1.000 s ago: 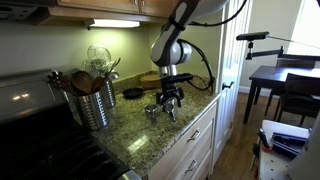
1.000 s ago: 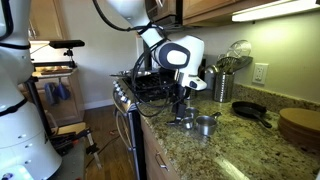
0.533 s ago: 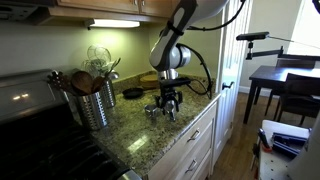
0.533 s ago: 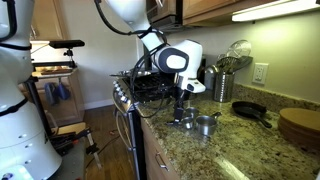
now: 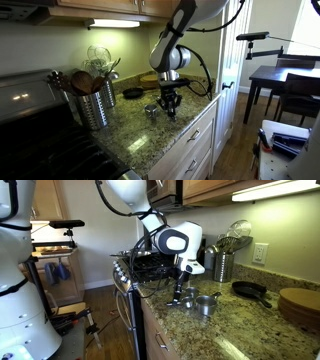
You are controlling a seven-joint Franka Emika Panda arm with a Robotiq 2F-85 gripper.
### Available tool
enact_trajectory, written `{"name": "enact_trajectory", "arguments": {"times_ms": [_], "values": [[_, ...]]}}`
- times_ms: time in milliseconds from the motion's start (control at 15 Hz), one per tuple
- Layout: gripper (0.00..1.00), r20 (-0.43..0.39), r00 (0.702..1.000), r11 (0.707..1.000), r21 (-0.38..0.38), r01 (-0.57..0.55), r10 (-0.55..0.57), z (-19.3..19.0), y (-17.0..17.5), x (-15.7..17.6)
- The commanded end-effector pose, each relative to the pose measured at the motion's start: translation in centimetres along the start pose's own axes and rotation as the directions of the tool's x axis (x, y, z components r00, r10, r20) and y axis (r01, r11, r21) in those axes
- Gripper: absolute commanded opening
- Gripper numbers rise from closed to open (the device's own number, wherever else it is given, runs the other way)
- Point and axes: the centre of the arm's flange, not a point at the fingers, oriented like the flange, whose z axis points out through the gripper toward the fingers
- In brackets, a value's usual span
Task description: Stack the pots on the counter
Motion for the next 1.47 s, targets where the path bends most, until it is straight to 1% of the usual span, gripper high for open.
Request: {"name": "enact_trajectory", "arguments": {"times_ms": [0,267,333,1000,1400], "values": [[0.21,-0.022,0.999,0.999,-0.005,-0.040,0.040,0.3,0.2,-0.5],[0.24,-0.021,0.999,0.999,-0.004,-0.043,0.043,0.4,0.1,-0.6],[0.07,-0.021,0.999,0.999,-0.005,-0.042,0.042,0.4,0.1,-0.6],[0.07,-0.058,0.997,0.998,0.001,-0.055,0.055,-1.8,0.2,-0.2],[0.07,-0.083,0.996,0.999,0.008,-0.033,0.034,-3.8,-0.6,0.3]]}}
